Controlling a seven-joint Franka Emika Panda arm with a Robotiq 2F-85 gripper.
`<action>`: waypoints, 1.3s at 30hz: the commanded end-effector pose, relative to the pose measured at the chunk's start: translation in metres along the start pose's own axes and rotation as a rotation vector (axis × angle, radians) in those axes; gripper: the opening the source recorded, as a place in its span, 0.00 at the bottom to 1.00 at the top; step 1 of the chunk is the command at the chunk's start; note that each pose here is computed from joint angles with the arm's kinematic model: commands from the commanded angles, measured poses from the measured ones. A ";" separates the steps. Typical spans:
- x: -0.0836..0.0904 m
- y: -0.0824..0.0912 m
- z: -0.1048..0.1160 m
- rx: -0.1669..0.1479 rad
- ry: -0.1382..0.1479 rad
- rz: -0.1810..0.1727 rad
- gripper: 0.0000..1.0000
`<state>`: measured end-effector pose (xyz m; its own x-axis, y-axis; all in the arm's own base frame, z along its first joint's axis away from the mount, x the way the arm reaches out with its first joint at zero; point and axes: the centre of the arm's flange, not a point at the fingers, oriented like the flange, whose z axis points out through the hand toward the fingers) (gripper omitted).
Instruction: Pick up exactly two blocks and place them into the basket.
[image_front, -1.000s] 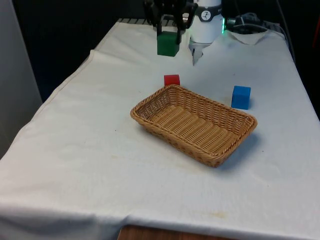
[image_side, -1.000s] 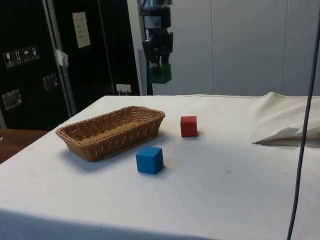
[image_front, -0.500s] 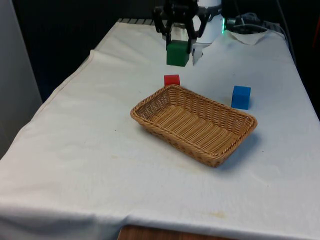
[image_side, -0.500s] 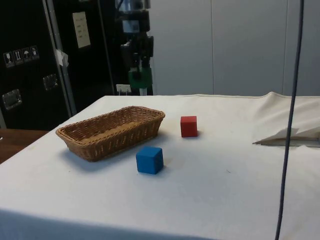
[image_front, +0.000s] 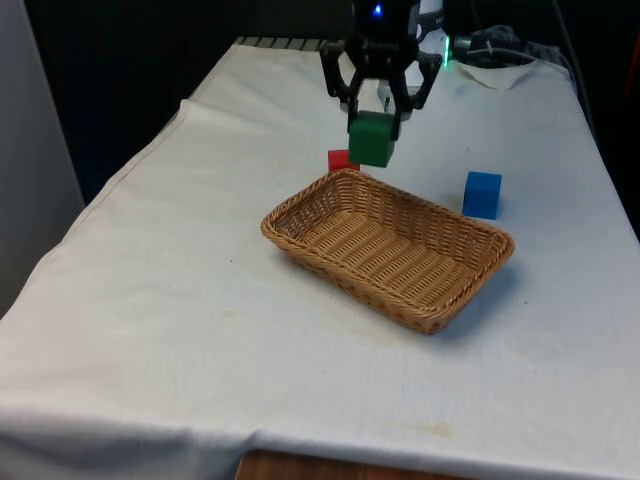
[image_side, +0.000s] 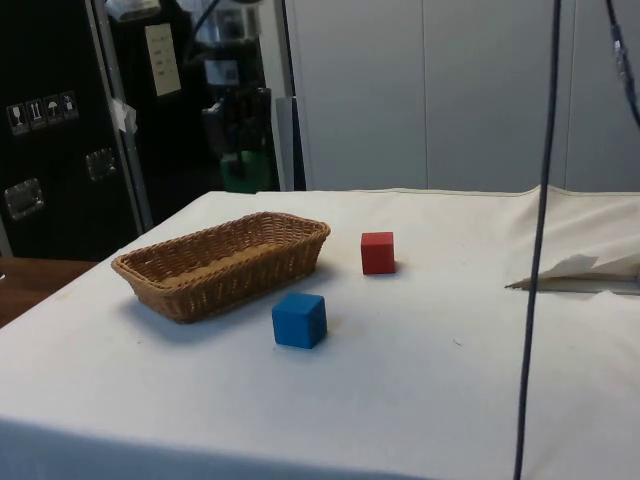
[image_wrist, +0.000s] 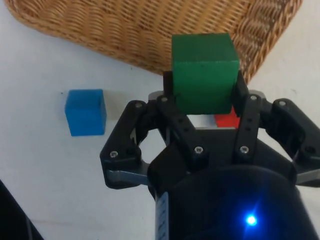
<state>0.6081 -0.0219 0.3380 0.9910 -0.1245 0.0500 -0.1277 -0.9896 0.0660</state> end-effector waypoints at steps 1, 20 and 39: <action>0.004 -0.005 0.002 0.003 -0.009 0.002 0.00; 0.047 -0.054 0.059 0.009 -0.004 -0.011 0.00; 0.050 -0.081 0.107 0.043 0.023 -0.003 0.08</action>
<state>0.6703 0.0423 0.2316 0.9909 -0.1156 0.0695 -0.1182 -0.9924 0.0341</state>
